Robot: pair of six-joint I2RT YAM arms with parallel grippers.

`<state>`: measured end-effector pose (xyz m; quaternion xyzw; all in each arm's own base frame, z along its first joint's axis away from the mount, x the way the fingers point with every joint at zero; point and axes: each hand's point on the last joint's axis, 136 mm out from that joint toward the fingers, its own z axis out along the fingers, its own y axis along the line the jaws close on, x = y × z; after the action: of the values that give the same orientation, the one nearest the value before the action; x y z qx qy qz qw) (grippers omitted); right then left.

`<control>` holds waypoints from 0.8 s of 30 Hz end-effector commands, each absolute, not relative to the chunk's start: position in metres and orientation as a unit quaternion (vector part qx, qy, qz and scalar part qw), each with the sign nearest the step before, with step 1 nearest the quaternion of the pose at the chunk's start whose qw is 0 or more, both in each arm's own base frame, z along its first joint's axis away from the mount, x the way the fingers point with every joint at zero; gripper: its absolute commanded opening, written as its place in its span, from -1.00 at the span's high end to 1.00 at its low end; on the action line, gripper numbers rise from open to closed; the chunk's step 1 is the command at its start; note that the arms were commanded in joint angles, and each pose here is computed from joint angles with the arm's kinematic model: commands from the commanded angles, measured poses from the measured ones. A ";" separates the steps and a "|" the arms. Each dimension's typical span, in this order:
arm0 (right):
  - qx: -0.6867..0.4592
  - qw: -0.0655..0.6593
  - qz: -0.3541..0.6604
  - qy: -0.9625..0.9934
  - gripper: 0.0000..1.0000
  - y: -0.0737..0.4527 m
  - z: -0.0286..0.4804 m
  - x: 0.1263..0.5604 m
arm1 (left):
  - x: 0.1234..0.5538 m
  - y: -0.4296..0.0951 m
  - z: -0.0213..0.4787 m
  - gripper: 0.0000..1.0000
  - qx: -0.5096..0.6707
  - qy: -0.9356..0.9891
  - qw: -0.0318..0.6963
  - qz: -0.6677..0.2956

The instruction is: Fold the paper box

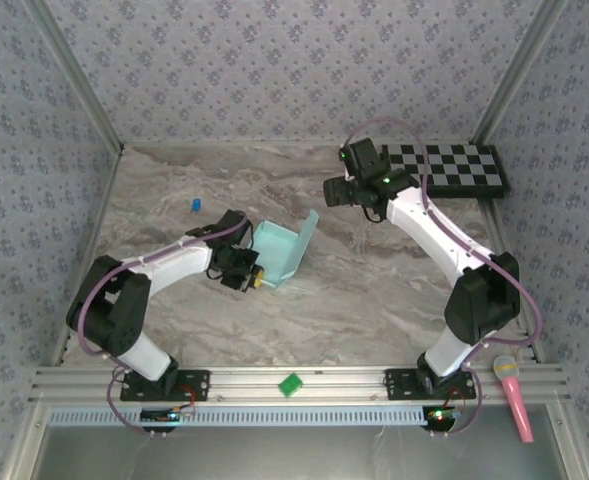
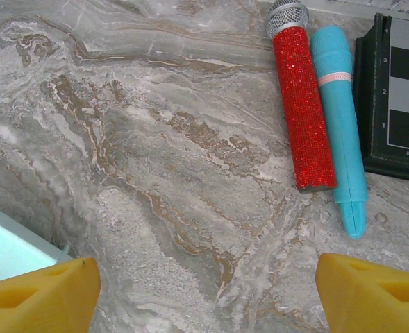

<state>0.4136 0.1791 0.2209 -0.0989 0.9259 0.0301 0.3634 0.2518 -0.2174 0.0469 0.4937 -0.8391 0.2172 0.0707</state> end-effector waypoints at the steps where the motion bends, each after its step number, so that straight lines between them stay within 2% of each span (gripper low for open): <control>1: -0.091 0.349 0.031 0.932 -0.67 0.176 0.212 0.411 | 0.253 -0.228 0.049 0.63 0.516 -0.820 0.096 0.229; 4: -0.091 0.346 0.032 0.933 -0.67 0.175 0.210 0.409 | 0.257 -0.230 0.048 0.29 0.509 -0.823 0.091 0.234; 6: -0.090 0.346 0.032 0.933 -0.67 0.174 0.210 0.409 | 0.259 -0.230 0.051 -0.02 0.500 -0.830 0.083 0.234; 9: -0.089 0.349 0.035 0.932 -0.67 0.174 0.213 0.409 | 0.268 -0.230 0.060 -0.31 0.480 -0.842 0.060 0.239; 15: -0.088 0.355 0.042 0.930 -0.66 0.173 0.220 0.407 | 0.281 -0.224 0.079 -0.58 0.435 -0.867 0.004 0.244; 24: -0.087 0.352 0.074 0.929 -0.67 0.168 0.217 0.387 | 0.305 -0.187 0.144 -0.66 0.296 -0.921 -0.162 0.192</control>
<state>0.3951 0.1712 0.2087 -0.0985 0.9316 0.0523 0.3460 0.2991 -0.2072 0.1130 0.3608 -0.8989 0.2313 -0.0909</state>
